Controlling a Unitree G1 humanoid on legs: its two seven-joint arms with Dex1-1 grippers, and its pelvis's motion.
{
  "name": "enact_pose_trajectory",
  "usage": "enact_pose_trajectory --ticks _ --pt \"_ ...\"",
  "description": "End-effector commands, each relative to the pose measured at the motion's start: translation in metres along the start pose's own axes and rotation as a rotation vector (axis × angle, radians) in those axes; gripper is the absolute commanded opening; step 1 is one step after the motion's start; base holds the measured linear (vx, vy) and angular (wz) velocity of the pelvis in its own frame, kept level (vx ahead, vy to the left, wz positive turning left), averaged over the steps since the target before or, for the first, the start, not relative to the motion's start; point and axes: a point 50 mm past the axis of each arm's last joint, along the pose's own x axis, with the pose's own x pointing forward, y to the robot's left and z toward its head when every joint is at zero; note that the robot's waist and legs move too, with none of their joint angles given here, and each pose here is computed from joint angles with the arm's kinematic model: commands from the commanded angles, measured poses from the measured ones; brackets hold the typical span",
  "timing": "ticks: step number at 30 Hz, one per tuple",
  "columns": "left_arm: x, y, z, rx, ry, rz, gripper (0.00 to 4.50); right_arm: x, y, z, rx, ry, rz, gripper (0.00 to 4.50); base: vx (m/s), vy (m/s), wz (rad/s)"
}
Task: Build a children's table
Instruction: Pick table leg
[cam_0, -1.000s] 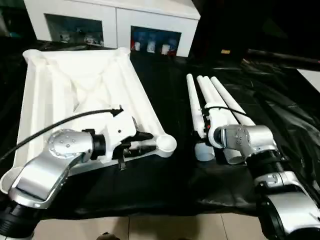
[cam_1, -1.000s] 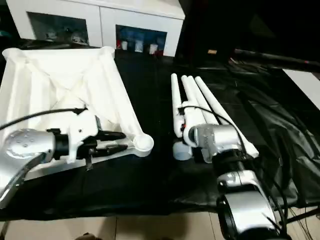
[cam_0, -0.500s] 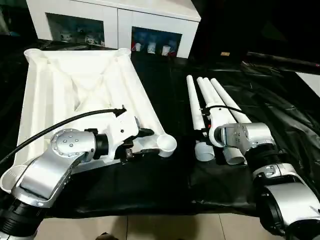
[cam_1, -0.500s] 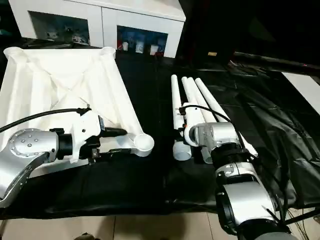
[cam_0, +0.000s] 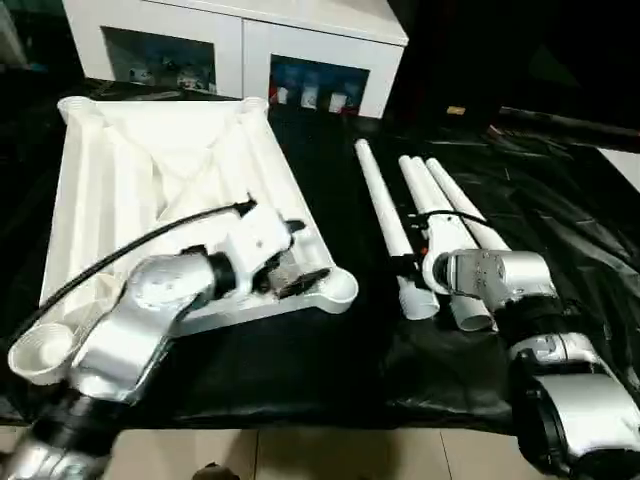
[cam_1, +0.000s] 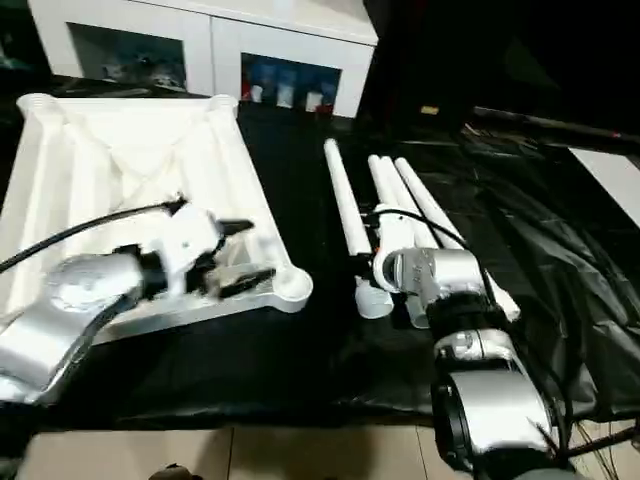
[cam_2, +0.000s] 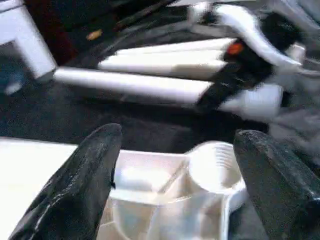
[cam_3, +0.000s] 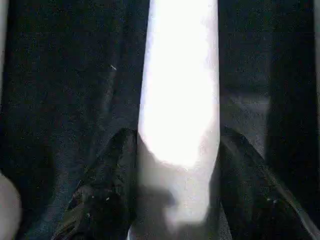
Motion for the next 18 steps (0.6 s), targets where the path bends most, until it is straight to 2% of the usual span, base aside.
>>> enact_pose_trajectory --ticks 1,2,3,4,5,7,9,12,18 --pt "0.009 0.003 0.007 -0.132 -0.018 0.033 4.42 -0.011 -0.003 0.018 0.024 -0.147 0.018 1.88 0.000 0.000 0.00" --pt "0.011 0.003 0.008 -0.171 -0.019 0.037 4.42 -0.014 -0.003 0.020 0.025 -0.180 0.030 1.88 0.000 0.000 0.00" --pt "0.020 0.003 0.016 -0.338 -0.051 0.041 4.42 -0.026 0.004 0.032 0.009 -0.316 0.130 1.88 0.000 0.000 0.00" --pt "0.022 0.002 0.018 -0.365 -0.059 0.038 4.47 -0.029 0.005 0.034 0.005 -0.337 0.149 1.88 0.000 0.000 0.00" --pt "0.029 -0.001 0.027 -0.485 -0.104 0.001 4.50 -0.041 0.013 0.040 -0.006 -0.419 0.248 1.88 0.000 0.000 0.00" --pt "0.039 -0.008 0.042 -0.603 -0.179 -0.069 4.50 -0.060 0.024 0.044 -0.010 -0.506 0.399 1.88 0.000 0.000 0.00" --pt "0.044 -0.010 0.051 -0.653 -0.218 -0.100 4.50 -0.070 0.029 0.044 -0.020 -0.543 0.475 1.88 0.000 0.000 0.00" --pt "0.054 -0.012 0.066 -0.734 -0.267 -0.135 4.50 -0.085 0.041 0.036 -0.099 -0.537 0.566 1.87 0.000 0.000 0.00" --pt "0.059 -0.014 0.075 -0.788 -0.256 -0.156 4.50 -0.096 0.053 0.028 -0.147 -0.544 0.624 1.87 0.000 0.000 0.00"
